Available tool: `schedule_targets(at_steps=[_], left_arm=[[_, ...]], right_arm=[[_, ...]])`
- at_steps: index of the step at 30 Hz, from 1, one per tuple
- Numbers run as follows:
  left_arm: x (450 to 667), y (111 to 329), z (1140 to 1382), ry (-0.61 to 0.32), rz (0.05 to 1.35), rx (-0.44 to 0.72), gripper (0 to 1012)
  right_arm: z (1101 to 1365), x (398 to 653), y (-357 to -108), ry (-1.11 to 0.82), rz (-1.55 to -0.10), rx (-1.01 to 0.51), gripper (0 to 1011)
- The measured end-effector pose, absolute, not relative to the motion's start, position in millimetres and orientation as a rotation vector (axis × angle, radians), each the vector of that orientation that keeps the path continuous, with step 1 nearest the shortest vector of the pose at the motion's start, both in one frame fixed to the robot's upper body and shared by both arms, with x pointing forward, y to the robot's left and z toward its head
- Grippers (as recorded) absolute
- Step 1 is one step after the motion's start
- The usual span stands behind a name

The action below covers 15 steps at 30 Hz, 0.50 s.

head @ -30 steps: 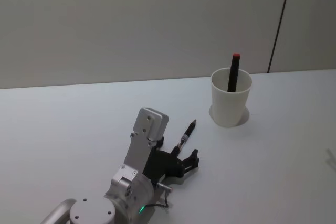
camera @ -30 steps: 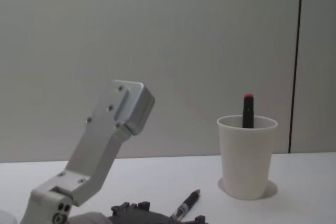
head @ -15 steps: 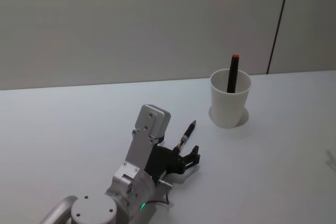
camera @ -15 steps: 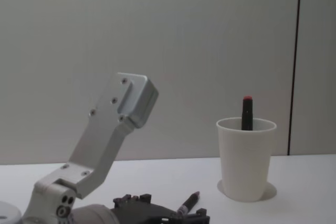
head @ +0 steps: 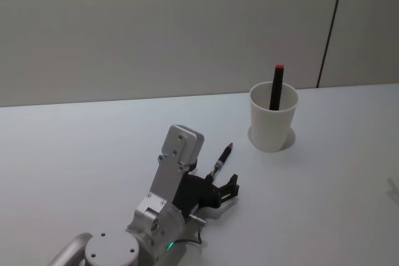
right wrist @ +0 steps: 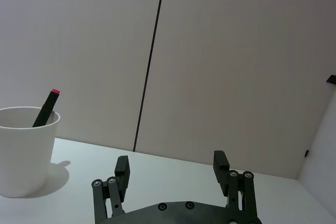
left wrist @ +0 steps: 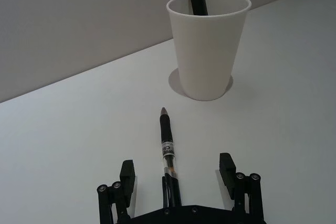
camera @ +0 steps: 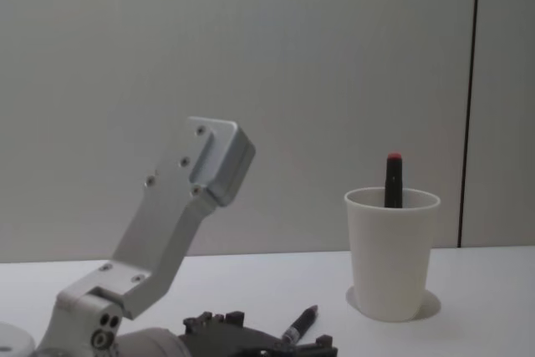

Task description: Place the pen into the pen holder.

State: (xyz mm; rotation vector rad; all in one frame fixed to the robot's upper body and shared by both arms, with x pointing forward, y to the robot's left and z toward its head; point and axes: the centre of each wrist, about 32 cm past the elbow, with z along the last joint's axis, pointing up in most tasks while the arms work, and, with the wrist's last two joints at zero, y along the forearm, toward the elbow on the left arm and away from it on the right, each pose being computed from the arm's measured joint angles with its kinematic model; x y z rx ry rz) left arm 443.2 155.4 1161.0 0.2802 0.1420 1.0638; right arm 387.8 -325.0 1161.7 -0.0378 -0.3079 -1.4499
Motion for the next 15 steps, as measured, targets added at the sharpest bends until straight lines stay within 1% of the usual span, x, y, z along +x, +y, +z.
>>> schedule_targets(at_steps=[15], left_arm=[[439.9,155.8,1157.2,0.155,1.062,0.297,1001]], right_arm=[[1161.7,387.7,-325.0,-0.308,-1.450,-0.038,1001]])
